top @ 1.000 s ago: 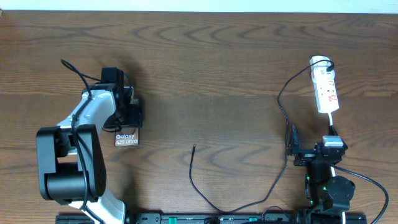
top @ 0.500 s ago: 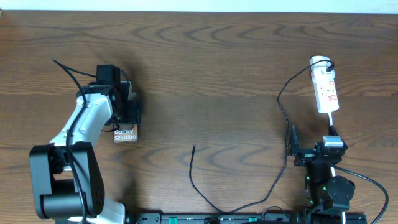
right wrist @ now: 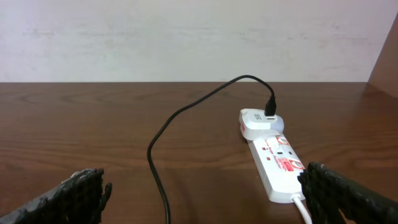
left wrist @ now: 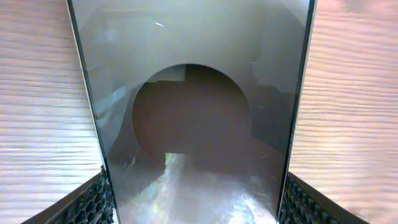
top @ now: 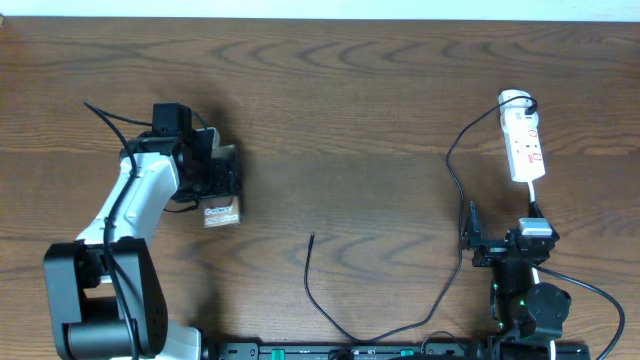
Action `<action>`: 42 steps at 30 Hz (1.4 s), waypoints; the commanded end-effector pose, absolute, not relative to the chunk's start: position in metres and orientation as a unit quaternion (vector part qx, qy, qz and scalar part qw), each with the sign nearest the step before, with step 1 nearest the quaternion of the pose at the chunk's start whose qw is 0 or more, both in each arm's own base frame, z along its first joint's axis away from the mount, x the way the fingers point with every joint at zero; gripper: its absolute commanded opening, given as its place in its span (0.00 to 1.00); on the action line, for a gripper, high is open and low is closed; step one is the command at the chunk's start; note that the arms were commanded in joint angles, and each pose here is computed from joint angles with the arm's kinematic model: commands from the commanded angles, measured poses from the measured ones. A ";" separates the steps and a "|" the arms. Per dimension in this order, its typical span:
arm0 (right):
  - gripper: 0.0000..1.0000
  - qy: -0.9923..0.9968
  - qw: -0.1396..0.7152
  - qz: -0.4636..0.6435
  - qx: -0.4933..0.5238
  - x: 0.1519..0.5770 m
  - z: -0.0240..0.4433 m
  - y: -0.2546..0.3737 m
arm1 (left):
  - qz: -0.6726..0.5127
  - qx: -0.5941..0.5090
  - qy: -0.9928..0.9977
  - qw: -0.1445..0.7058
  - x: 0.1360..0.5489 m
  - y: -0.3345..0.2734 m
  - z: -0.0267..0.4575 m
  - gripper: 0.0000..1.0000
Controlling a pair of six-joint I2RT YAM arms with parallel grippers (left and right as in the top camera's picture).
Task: Plug charger to phone and switch on socket
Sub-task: 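Lift the phone with the left gripper and raise it upward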
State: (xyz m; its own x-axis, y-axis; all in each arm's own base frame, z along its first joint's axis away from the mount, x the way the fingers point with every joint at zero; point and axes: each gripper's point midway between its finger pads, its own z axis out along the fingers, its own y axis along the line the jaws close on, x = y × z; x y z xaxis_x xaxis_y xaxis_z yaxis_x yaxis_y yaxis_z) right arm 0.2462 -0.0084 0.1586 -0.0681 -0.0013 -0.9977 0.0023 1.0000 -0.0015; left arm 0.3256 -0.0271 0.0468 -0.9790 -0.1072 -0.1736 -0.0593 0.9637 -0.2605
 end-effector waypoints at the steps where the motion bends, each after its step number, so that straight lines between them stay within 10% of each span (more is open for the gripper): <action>1: 0.99 0.731 0.683 -0.003 -0.004 0.246 0.158 -0.007 | -0.214 -0.070 0.965 0.133 0.344 -0.052 0.087 0.07; 42: 0.99 0.731 0.683 -0.003 -0.004 0.246 0.158 -0.007 | -0.640 -0.292 0.708 -0.054 0.364 -0.116 0.234 0.07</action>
